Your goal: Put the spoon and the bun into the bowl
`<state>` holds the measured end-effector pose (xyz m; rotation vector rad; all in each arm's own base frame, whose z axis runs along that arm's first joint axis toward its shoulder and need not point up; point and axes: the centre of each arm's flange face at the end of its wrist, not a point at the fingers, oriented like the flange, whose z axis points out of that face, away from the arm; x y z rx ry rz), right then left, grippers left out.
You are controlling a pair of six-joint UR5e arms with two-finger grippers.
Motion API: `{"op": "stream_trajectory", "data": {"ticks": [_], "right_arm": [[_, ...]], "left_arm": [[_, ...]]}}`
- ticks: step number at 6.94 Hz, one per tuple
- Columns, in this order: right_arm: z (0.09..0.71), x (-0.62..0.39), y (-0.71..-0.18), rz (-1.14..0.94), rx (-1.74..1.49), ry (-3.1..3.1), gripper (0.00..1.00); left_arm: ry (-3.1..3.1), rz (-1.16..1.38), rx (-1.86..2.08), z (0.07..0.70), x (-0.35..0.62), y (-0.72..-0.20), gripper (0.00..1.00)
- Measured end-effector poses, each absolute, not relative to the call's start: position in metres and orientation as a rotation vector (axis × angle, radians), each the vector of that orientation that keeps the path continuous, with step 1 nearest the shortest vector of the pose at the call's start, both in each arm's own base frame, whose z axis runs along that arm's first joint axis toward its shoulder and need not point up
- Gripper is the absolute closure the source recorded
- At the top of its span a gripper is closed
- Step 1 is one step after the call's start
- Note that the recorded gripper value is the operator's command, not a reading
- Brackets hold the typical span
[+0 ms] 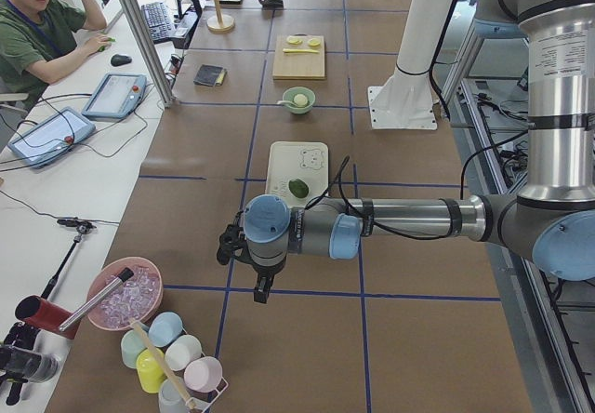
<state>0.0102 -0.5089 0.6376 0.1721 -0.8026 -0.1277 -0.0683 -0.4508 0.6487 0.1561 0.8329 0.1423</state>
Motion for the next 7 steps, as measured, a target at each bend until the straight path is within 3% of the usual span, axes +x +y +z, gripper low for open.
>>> {"op": "stream_trajectory", "data": {"ticks": [7], "right_arm": [[0.651,0.030,-0.501,-0.130,0.153,-0.747,0.00]], "left_arm": [[0.834,0.155,0.175,0.642,-0.067,-0.453,0.00]]}}
